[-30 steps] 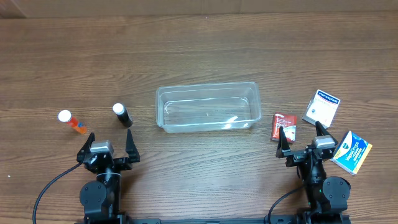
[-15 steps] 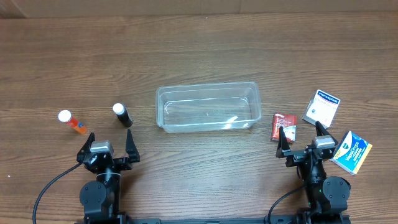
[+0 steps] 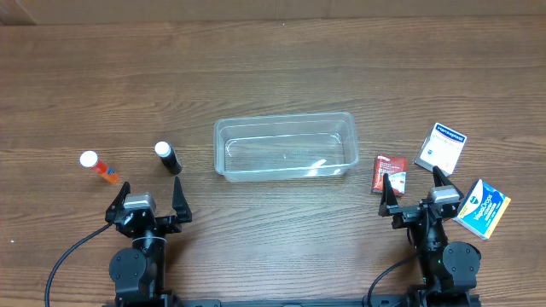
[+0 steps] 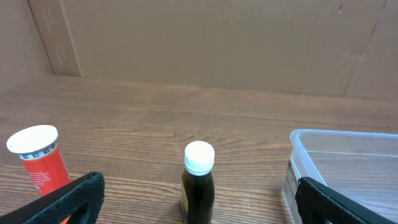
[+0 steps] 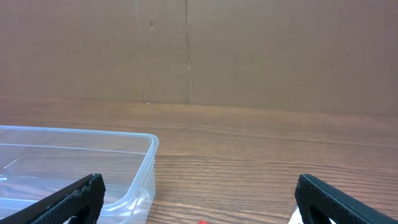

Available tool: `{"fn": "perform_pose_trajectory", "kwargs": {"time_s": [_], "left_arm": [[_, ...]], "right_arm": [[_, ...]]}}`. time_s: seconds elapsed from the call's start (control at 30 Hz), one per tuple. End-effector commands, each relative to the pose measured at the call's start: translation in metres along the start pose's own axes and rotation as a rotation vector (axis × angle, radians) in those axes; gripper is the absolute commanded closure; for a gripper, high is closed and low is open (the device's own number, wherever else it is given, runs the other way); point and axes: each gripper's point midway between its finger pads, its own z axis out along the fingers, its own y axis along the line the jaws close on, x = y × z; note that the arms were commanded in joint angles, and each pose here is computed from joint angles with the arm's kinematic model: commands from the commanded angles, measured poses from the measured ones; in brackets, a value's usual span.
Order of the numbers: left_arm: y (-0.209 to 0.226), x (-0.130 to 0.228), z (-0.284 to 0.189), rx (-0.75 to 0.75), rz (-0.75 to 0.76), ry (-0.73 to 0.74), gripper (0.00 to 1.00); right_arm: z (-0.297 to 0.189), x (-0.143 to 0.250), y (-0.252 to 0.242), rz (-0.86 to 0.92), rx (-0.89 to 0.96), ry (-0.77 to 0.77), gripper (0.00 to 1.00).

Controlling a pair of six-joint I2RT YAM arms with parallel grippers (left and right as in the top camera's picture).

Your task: Pack container

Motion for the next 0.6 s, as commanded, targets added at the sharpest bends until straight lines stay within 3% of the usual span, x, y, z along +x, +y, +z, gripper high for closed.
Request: {"fn": "perform_pose_trajectory", "kwargs": {"time_s": [0.0, 0.1, 0.23, 0.4, 0.57], "left_arm": [[0.001, -0.001, 0.000, -0.001, -0.018, -0.008, 0.00], [0.001, -0.001, 0.000, -0.001, -0.018, -0.008, 0.00], [0.000, -0.001, 0.000, -0.001, -0.035, -0.007, 0.00], [-0.003, -0.003, -0.001, 0.018, -0.060, -0.008, 0.00], [-0.009, -0.038, -0.016, 0.037, -0.060, -0.009, 0.00]], "right_arm": [[0.000, 0.001, 0.001, 0.006, -0.001, -0.006, 0.00], [0.000, 0.000, 0.005, 0.007, -0.027, -0.010, 0.00], [0.000, 0.000, 0.005, 0.150, -0.024, -0.008, 0.00], [0.000, 0.000, 0.005, 0.161, -0.024, -0.006, 0.00], [-0.004, -0.012, 0.005, 0.164, -0.022, 0.025, 0.00]]}}
